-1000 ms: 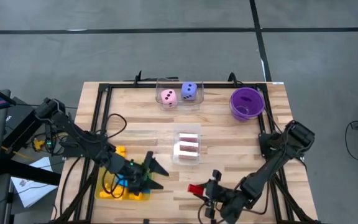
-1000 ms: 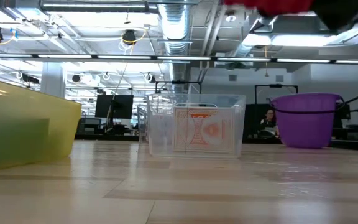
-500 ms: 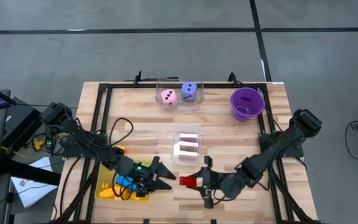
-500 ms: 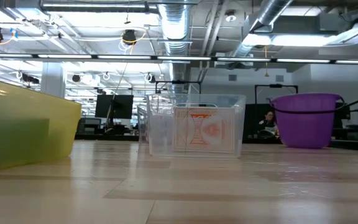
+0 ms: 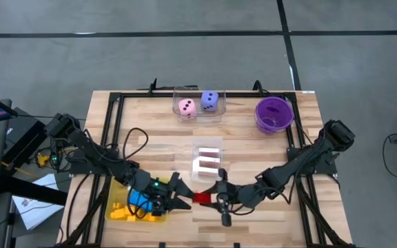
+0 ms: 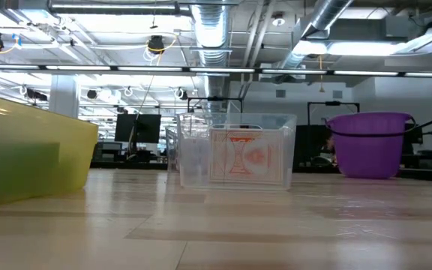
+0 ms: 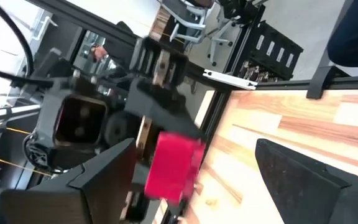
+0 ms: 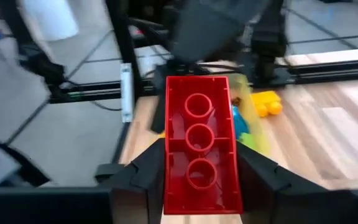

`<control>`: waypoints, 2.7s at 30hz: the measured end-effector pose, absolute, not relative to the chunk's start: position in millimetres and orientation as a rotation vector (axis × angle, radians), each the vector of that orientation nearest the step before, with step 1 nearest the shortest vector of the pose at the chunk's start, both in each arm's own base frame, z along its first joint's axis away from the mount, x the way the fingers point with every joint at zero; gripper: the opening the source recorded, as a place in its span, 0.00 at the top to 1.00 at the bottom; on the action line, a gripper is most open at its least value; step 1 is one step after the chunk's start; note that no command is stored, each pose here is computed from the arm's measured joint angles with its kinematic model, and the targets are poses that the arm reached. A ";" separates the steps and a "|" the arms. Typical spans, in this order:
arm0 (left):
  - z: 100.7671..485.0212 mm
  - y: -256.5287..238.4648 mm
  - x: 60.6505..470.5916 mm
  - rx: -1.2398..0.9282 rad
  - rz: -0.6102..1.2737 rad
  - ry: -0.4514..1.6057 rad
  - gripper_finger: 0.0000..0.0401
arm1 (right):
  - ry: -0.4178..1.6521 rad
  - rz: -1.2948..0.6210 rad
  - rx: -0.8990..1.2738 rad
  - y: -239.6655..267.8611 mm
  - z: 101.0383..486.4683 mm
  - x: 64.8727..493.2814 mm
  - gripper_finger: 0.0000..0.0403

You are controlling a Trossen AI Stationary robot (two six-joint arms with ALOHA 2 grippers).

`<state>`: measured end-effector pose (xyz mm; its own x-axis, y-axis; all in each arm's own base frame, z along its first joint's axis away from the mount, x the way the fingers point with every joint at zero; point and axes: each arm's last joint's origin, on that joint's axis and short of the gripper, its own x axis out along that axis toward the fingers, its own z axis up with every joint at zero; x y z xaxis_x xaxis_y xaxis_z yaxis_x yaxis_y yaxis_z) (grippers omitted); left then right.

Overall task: Pick & Place Toys
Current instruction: Put the red game piece into the yellow bin

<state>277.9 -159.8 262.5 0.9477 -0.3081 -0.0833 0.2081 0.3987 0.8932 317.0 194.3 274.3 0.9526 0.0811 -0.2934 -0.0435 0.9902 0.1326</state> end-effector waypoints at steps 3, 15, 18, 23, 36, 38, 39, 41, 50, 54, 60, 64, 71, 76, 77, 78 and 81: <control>262.5 -156.5 279.8 1.110 -0.317 -0.093 0.20 | 0.289 0.076 0.134 195.3 275.9 317.1 0.61; 256.8 -145.4 290.4 1.051 -0.376 -0.107 0.32 | 0.293 0.100 0.150 187.4 263.5 333.9 0.67; 250.9 -145.9 295.4 1.073 -0.370 -0.108 0.34 | 0.289 0.095 0.157 184.6 263.7 335.9 0.62; 248.0 -147.4 299.6 1.090 -0.359 -0.141 0.38 | 0.282 0.102 0.161 186.0 264.7 335.3 0.57; 245.0 -147.5 299.4 1.124 -0.373 -0.125 0.72 | 0.277 0.107 0.156 188.1 265.7 333.8 0.63; 245.1 -147.5 299.5 1.125 -0.371 -0.126 0.77 | 0.278 0.109 0.160 188.1 265.7 333.9 0.60; 245.3 -147.5 299.5 1.113 -0.369 -0.125 0.78 | 0.277 0.107 0.158 188.0 265.7 333.9 0.59; 246.1 -147.2 299.7 1.104 -0.358 -0.126 0.78 | 0.277 0.106 0.154 188.0 265.7 333.9 0.56; 246.1 -146.6 299.9 1.106 -0.339 -0.115 0.76 | 0.279 0.107 0.153 188.4 265.6 333.5 0.50; 246.7 -146.9 299.7 1.110 -0.296 -0.093 0.77 | 0.277 0.106 0.152 190.0 267.0 331.4 0.49; 245.7 -145.9 299.8 1.118 -0.263 -0.062 0.77 | 0.304 0.097 0.132 190.9 267.6 326.7 0.47; 245.7 -148.7 298.4 1.109 -0.268 -0.059 0.77 | 0.314 0.109 0.107 192.5 272.4 319.9 0.45; 239.9 -153.8 294.9 1.069 -0.279 -0.002 0.77 | 0.288 0.148 0.063 198.7 295.8 296.7 0.45; 237.0 -160.2 288.9 1.063 -0.197 0.084 0.77 | 0.305 0.079 -0.009 200.2 304.5 277.2 0.45; 235.8 -161.0 288.0 1.058 -0.182 0.104 0.77 | 0.290 0.052 -0.017 199.3 308.3 274.1 0.45; 235.0 -161.5 287.2 1.052 -0.168 0.121 0.77 | 0.286 0.035 -0.033 199.8 311.2 269.5 0.45; 234.4 -165.0 283.1 1.027 -0.133 0.153 0.77 | 0.280 0.019 -0.067 201.3 317.8 257.8 0.45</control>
<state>283.1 -165.0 234.4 0.9812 -0.0383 -0.1889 0.1817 0.5110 0.8402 257.8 201.3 317.8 0.9608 0.0098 -0.2771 -0.0284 0.9976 -0.0634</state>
